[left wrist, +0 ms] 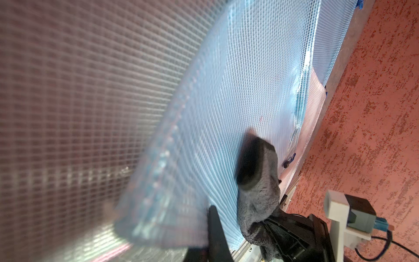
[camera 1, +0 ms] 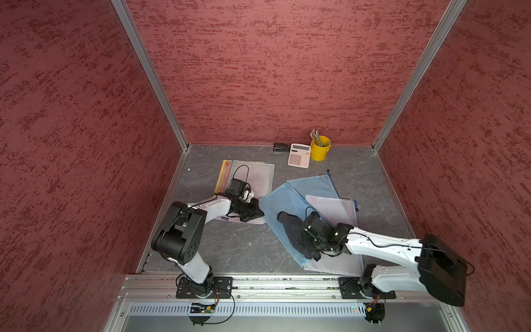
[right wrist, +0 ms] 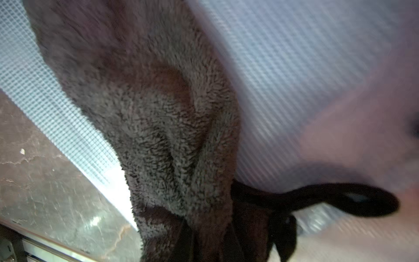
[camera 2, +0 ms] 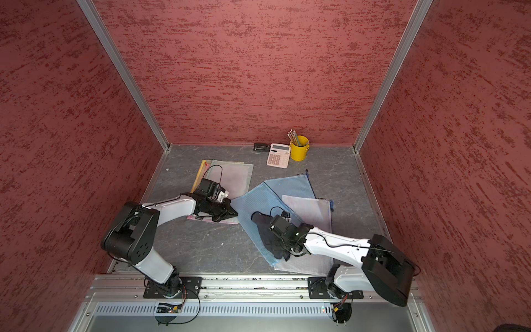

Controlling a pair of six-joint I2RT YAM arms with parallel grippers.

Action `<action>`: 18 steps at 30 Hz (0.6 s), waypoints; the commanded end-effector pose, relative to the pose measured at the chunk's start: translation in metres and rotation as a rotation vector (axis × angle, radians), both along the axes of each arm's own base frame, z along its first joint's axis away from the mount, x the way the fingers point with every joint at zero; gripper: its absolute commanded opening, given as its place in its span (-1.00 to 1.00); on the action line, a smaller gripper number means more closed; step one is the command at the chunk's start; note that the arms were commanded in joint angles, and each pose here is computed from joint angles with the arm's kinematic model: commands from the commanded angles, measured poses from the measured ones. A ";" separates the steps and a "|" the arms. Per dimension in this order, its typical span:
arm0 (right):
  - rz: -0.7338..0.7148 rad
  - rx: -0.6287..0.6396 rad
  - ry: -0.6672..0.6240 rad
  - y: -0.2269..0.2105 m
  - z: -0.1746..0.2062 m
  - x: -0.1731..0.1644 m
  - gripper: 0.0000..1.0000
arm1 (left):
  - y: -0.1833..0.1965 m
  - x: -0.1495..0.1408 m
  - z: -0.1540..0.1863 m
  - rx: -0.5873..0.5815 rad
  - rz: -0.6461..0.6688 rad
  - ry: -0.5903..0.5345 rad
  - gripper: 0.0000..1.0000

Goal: Wipe the document bag
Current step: Wipe the dirt from the document bag.

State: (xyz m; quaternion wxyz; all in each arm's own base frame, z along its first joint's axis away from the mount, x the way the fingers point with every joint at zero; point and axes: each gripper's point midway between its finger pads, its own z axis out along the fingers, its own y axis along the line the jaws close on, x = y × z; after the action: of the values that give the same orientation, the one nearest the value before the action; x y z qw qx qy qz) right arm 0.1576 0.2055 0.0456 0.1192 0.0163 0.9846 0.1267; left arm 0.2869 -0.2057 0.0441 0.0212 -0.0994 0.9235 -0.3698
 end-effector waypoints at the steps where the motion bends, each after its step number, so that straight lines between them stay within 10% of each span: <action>1: -0.007 -0.216 -0.127 -0.026 0.060 0.033 -1.00 | 0.001 -0.006 -0.003 -0.002 -0.075 0.025 -1.00; 8: 0.188 -0.109 -0.337 0.088 0.097 0.126 -1.00 | -0.003 -0.008 0.003 0.002 -0.145 0.014 -1.00; 18: 0.153 -0.147 -0.167 0.096 -0.053 0.123 -1.00 | 0.002 0.000 0.003 0.050 -0.155 -0.006 -1.00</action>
State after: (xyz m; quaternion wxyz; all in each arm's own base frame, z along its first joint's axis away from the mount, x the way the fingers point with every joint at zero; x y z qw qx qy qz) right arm 0.2932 0.3217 0.0284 0.2267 -0.0962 0.9655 0.0843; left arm 0.2886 -0.2066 0.0492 0.0022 -0.0350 0.9336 -0.3567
